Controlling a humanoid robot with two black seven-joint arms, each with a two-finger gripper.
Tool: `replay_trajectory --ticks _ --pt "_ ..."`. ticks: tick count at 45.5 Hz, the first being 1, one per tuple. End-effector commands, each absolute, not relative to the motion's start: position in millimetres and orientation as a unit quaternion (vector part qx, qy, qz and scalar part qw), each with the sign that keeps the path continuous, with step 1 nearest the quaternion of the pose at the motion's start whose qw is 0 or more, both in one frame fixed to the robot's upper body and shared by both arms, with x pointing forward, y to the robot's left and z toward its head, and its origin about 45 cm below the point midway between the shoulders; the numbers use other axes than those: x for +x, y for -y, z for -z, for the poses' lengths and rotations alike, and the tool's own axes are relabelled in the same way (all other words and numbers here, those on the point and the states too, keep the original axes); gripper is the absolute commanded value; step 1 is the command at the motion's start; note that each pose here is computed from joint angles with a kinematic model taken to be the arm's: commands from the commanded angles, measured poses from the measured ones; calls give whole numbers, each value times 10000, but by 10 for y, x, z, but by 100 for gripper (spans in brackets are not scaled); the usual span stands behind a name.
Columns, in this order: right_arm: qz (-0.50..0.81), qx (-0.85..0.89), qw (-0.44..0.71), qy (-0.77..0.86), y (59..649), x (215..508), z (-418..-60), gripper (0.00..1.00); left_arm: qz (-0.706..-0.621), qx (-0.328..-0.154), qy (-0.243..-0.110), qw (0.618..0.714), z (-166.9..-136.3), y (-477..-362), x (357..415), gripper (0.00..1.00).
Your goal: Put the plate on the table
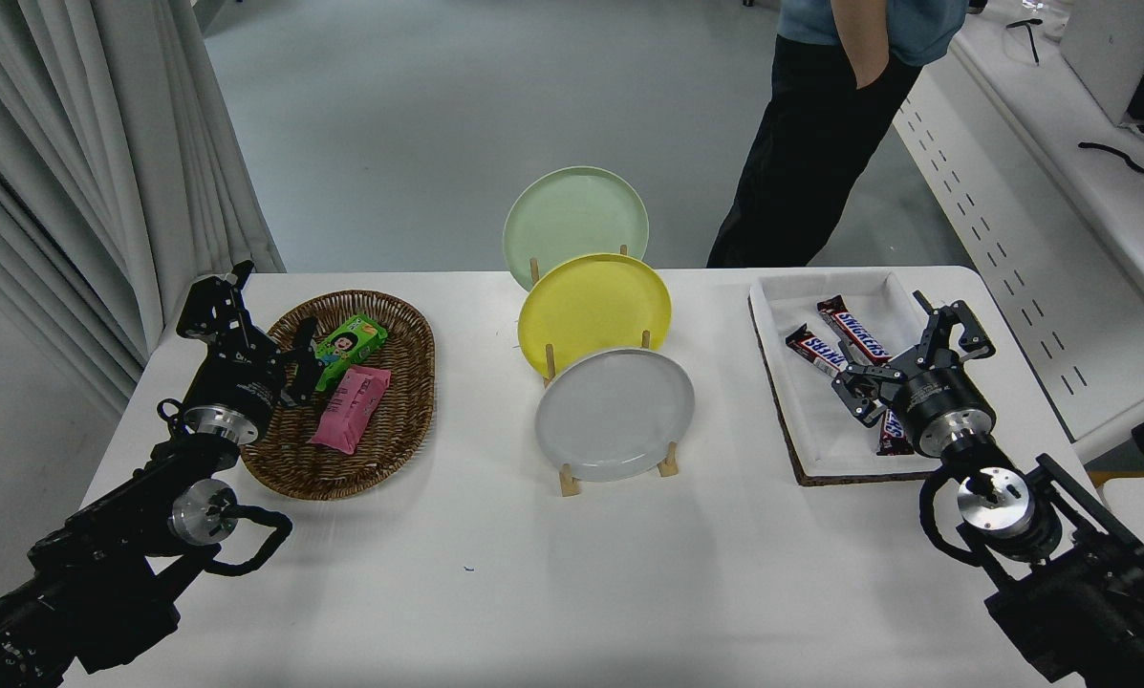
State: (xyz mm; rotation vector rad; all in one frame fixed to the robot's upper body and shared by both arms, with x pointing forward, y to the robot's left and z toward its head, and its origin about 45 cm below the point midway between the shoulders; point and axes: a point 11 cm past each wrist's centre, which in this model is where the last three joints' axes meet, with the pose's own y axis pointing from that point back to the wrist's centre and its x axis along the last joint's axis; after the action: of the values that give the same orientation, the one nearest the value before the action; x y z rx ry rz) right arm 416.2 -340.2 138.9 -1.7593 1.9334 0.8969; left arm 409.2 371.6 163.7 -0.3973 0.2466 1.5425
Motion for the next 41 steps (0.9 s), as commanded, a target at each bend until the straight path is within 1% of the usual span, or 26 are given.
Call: replay_trajectory --ticks 1,31,41 --pt "-3213 -6243 1866 -6872 3406 4134 -1355 99 -6903 -1787 -1104 6923 -1640 -3718 4093 100" --pt "-3277 -6282 1821 -6818 3285 4164 -1326 99 -6908 -1784 -1102 6920 -1639 -3719 4093 100" --pt "-3026 -6424 1464 -6887 3304 4341 -1447 99 -6908 -1783 -1102 6920 -1639 -3719 4093 100"
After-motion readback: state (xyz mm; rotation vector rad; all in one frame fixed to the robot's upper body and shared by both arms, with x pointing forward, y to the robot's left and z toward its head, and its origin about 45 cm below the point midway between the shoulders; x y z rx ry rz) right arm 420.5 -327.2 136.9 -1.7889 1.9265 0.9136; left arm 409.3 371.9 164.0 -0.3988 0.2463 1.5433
